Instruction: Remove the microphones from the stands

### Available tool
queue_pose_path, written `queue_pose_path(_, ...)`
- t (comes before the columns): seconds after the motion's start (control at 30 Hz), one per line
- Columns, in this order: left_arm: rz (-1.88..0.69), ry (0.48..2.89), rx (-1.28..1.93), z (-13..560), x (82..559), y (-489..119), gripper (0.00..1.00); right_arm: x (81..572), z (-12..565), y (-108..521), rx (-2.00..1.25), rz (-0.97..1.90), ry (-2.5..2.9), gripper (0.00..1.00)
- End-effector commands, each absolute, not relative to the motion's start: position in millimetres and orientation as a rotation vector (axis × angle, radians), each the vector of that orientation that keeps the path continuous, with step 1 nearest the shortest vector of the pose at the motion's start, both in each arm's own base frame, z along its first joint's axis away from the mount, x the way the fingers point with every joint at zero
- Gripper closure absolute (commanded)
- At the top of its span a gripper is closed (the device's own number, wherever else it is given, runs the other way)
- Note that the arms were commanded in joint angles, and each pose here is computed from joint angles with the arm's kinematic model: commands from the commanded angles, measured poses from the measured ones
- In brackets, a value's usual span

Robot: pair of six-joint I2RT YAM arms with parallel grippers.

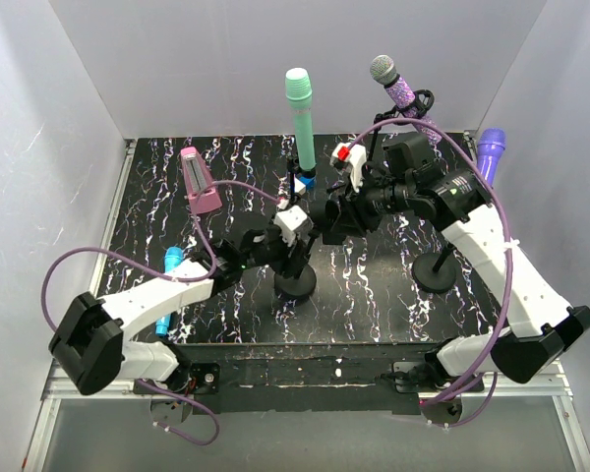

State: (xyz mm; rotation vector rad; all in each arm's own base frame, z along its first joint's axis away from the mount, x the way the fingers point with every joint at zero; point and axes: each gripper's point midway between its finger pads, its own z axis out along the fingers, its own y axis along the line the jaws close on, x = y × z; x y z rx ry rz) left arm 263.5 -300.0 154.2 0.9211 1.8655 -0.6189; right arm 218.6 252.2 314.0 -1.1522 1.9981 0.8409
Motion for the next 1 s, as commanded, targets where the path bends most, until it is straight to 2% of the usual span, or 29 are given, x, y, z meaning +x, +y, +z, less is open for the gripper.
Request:
queue_pose_path(0.0,-0.730,1.771,0.997,210.4,247.4,-271.4,0.41,207.6,333.0,250.9,-1.284,0.829,1.871,0.99)
queue_pose_path(0.1,-0.787,1.715,1.037,249.2,232.0,-257.4,0.33,207.0,334.6,251.7,-1.309,0.834,1.880,0.99)
queue_pose_path(0.17,-0.760,1.730,1.057,263.8,229.1,-251.1,0.31,208.1,334.3,253.7,-1.302,0.837,1.907,0.99)
queue_pose_path(0.3,-0.677,1.680,0.972,315.2,253.4,-247.9,0.28,202.3,331.1,259.5,-1.325,0.854,1.924,0.99)
queue_pose_path(0.47,-0.898,1.521,0.991,369.9,244.4,-279.3,0.29,199.2,319.2,262.6,-1.345,0.859,1.934,0.99)
queue_pose_path(0.73,-1.106,1.535,0.946,368.3,255.2,-311.7,0.31,199.5,307.8,260.1,-1.366,0.833,1.957,0.99)
queue_pose_path(0.97,-1.188,1.645,0.948,322.9,261.7,-323.5,0.38,195.6,287.8,259.4,-1.374,0.851,2.000,0.99)
